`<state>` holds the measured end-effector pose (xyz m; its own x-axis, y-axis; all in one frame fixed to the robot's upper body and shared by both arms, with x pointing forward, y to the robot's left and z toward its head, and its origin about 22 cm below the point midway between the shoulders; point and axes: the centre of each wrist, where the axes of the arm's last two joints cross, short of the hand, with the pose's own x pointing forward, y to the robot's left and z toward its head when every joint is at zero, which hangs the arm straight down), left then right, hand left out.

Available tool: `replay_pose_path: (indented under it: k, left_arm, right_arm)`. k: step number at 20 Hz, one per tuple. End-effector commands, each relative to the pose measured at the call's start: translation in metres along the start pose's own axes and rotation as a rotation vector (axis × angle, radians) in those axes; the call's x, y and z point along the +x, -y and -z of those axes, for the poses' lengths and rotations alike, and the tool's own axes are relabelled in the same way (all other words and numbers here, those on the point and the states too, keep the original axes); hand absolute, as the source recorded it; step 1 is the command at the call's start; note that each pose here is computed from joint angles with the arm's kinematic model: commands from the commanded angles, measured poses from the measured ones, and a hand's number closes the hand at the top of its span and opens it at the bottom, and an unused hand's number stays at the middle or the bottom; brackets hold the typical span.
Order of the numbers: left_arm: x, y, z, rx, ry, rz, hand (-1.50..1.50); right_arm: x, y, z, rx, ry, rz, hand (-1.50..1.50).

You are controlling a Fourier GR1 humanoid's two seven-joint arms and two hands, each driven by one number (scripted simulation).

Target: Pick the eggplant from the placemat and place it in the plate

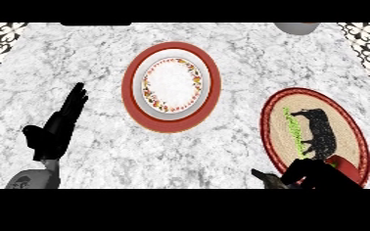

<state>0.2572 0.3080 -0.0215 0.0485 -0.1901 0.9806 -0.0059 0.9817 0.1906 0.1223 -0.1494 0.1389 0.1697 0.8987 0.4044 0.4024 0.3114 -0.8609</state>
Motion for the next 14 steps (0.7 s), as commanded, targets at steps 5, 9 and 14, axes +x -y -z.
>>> replay_pose_path:
  k: [5, 9, 14]
  left_arm:
    - [0.01, -0.001, -0.004, -0.004, 0.007, 0.009, 0.0]
    - [0.01, 0.014, 0.004, -0.008, 0.005, 0.002, 0.0]
    - [-0.005, 0.034, -0.004, -0.036, 0.002, -0.005, 0.0]
  right_arm:
    - [0.056, 0.006, 0.03, -0.018, 0.004, 0.033, 1.5]
    - [0.094, 0.002, 0.052, -0.025, 0.03, 0.056, 1.5]
    - [0.116, -0.036, 0.075, 0.078, 0.057, 0.063, 1.5]
